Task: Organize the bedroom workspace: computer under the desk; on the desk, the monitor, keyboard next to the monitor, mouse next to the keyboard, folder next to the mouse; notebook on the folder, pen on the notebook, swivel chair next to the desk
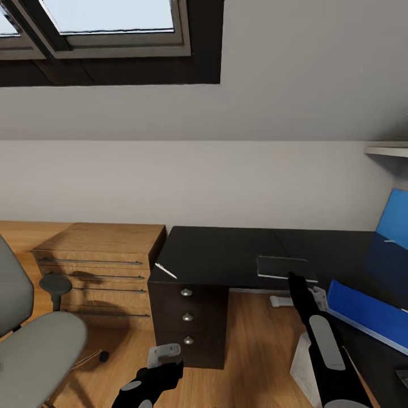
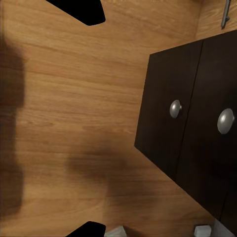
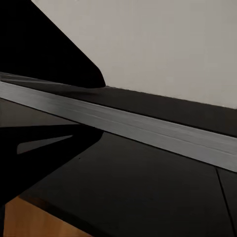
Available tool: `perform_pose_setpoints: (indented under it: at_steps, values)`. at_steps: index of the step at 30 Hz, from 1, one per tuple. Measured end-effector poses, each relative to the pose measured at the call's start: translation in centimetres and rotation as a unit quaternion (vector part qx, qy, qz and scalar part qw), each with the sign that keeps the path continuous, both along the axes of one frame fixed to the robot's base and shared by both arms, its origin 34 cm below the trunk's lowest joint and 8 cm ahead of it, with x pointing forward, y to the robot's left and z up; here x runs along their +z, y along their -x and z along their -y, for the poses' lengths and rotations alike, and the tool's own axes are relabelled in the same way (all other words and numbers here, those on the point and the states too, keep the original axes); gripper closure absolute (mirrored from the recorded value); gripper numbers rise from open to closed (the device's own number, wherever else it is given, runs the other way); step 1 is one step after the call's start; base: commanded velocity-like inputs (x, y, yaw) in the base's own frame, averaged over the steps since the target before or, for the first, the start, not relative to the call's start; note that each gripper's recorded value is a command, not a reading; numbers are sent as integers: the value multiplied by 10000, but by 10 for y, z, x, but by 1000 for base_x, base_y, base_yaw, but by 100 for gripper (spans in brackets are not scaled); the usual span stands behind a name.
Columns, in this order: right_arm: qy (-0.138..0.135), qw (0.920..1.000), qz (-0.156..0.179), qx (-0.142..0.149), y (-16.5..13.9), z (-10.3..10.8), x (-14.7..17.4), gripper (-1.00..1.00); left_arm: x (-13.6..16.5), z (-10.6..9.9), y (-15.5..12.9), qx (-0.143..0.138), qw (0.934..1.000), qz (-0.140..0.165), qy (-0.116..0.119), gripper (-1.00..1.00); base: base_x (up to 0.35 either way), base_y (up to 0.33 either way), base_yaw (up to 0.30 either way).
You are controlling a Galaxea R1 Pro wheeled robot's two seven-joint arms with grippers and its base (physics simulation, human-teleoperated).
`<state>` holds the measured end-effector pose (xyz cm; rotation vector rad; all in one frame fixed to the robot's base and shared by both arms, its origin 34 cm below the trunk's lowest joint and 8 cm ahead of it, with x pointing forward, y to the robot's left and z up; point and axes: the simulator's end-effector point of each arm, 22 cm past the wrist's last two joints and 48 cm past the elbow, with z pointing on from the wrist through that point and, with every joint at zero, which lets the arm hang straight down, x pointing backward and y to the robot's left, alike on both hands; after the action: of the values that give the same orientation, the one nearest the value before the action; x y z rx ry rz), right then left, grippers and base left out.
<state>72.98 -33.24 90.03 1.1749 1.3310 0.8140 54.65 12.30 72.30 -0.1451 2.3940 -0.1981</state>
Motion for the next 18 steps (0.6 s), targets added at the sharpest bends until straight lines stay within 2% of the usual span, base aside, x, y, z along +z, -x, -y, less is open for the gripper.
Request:
perform_pose_setpoints:
  at_steps: [11,18]
  values:
    - [-11,10000,-2,-79,2,5,4,100,3,2,0,-23,10000,-1,3,-100,-2,0,-7]
    - [-108,9994,-94,-304,7,25,-7,100,0,8,3,-109,9999,-35,-7,-100,0,0,-151]
